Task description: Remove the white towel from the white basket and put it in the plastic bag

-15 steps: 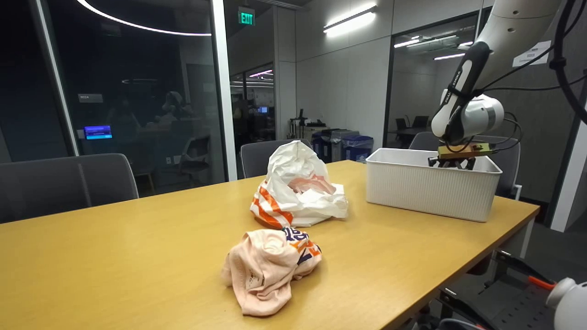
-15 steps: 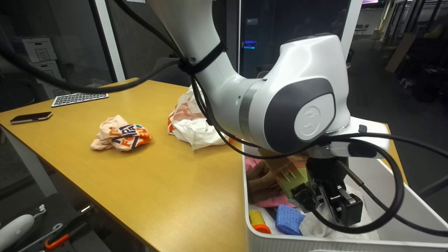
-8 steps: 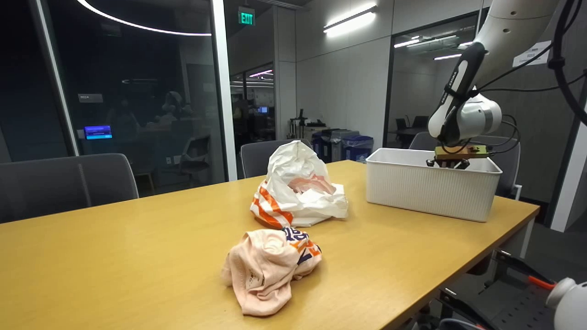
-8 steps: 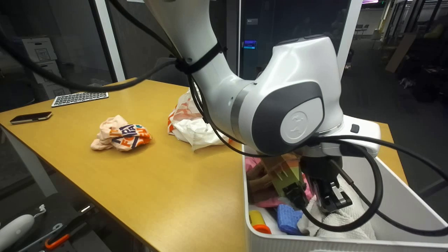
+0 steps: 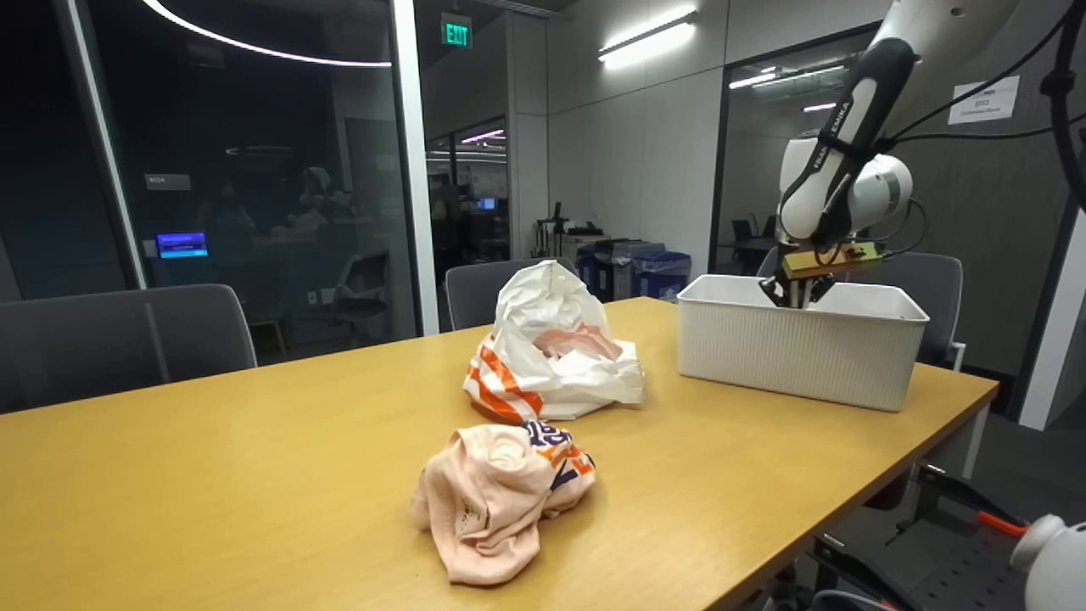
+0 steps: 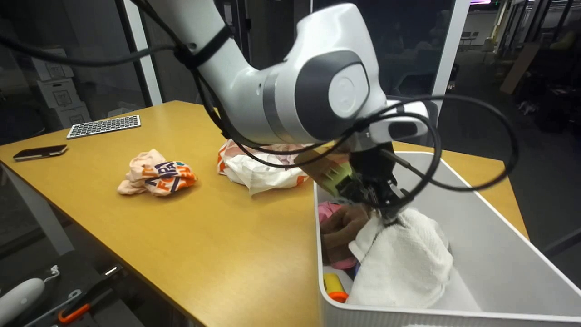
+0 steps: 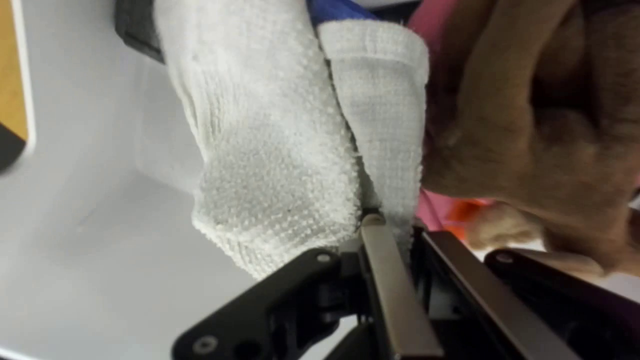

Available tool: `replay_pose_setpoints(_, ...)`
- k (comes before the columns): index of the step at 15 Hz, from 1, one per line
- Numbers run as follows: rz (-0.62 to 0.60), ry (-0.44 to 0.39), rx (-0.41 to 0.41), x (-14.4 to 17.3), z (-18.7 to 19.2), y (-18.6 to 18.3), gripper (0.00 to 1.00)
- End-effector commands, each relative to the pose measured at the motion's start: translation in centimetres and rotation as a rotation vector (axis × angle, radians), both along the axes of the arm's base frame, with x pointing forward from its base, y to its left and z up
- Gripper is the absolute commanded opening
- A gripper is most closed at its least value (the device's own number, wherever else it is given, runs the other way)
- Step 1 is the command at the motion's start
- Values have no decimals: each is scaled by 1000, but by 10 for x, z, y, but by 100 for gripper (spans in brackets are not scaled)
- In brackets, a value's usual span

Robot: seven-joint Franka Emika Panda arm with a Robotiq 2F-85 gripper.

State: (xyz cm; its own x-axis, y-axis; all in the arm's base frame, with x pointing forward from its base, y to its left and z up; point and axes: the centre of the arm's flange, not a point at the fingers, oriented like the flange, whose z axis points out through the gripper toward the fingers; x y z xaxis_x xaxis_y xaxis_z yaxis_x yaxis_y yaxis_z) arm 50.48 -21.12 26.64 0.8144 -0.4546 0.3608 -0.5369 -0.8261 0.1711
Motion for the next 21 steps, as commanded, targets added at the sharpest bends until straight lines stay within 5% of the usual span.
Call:
replay_pose_setpoints(1, 128, -106, -119, 1, 69, 67, 0)
replay_pose_setpoints(10, 381, -443, -408, 17, 228, 168, 0)
replay_pose_setpoints(13, 408, -472, -324, -7, 276, 201, 0)
replay_pose_setpoints(17, 485, -325, -127, -54, 289, 242, 0)
replay_pose_setpoints(21, 571, -167, 50, -66, 261, 240, 0)
